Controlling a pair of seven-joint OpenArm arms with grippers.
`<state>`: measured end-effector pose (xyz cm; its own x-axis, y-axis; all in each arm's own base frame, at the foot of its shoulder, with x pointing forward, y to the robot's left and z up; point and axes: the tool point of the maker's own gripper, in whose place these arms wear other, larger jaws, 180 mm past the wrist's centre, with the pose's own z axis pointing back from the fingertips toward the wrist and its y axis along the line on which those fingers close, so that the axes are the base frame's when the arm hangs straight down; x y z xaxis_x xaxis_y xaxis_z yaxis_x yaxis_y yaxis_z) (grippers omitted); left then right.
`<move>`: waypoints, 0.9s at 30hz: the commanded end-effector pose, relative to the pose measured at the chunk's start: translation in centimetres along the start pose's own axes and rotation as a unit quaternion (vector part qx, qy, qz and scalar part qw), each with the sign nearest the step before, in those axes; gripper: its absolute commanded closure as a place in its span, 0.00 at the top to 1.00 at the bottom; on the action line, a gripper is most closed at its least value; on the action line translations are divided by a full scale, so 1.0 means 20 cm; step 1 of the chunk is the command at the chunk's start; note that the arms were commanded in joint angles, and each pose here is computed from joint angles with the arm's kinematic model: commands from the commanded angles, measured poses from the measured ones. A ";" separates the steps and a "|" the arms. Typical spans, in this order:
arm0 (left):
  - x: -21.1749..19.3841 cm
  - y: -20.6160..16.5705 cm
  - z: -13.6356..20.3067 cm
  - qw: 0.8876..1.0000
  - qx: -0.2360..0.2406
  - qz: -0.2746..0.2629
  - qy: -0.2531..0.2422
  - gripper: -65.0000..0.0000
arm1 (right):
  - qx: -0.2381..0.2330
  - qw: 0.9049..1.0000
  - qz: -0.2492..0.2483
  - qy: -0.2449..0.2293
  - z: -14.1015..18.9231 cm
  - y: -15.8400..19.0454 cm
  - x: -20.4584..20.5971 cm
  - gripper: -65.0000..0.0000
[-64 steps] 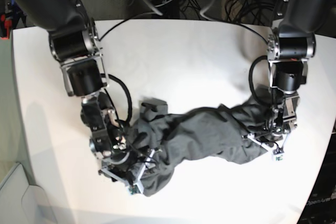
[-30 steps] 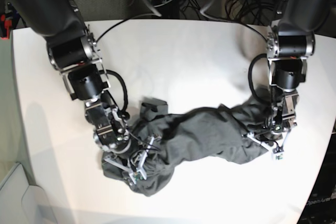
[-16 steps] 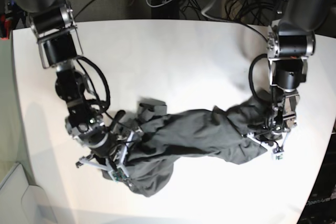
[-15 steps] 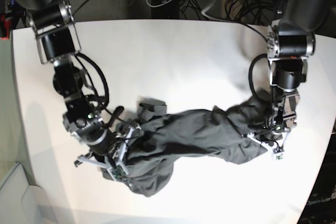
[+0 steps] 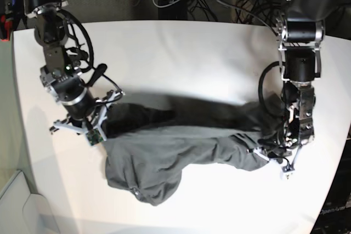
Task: Layout the t-shirt on the table in an organized manner, then fold the t-shirt properly
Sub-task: 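Pull the shirt apart with both grippers, right gripper moving away from left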
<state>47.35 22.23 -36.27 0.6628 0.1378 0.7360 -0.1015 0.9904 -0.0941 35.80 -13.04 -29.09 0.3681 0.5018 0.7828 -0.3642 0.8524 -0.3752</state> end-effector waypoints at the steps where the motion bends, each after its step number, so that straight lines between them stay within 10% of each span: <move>1: 0.16 0.00 0.05 0.999 -0.003 0.001 -0.040 0.00 | -0.009 0.999 0.003 -0.030 0.04 -0.04 0.08 0.00; 27: 0.02 0.10 0.24 0.999 0.014 -0.045 -0.015 0.00 | -0.027 0.996 0.025 0.086 0.40 -0.15 -0.49 0.00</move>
<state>42.54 23.29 -35.34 0.6991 0.0546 0.7129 -0.0522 0.9983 -0.0253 25.93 -21.43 -32.63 0.5217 0.5458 0.6557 -0.3505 0.8378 -0.4186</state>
